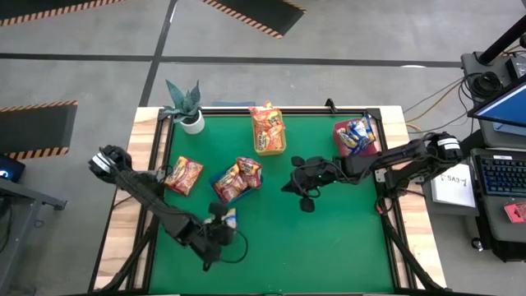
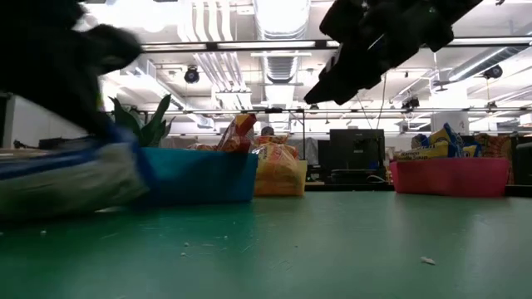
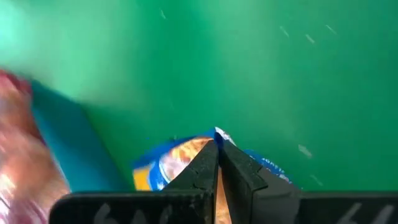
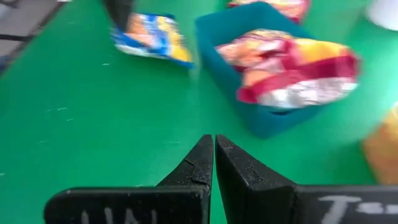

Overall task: Sort Maruchan noodles
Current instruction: Put the blue noodle pack into the red bin

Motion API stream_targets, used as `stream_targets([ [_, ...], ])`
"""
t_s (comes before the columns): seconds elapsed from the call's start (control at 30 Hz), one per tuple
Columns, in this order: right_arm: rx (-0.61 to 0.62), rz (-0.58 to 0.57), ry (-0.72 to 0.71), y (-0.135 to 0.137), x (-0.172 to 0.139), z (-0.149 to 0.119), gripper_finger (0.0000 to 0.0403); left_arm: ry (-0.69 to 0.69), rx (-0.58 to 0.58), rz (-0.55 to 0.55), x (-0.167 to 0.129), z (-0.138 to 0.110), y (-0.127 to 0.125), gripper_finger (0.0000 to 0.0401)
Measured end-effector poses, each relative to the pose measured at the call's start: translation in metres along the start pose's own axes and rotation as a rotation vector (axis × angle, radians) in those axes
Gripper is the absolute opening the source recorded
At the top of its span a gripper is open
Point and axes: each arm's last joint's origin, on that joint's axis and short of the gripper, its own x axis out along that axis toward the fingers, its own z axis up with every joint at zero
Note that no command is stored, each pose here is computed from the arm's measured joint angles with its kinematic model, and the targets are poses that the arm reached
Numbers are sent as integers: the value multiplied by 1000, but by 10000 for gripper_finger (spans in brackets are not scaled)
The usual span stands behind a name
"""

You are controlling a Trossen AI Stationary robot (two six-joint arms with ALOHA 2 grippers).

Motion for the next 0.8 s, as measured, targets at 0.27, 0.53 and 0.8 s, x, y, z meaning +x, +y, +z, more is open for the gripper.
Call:
stream_targets([
  [0.27, 98, 175, 12, 26, 1, 0, 9, -118, 184, 3, 25, 19, 18, 0],
  [0.53, 103, 203, 31, 38, 1, -1, 9, -88, 163, -25, 31, 17, 19, 8],
  [0.8, 140, 149, 30, 36, 1, -1, 9, -16, 178, -35, 27, 14, 18, 81],
])
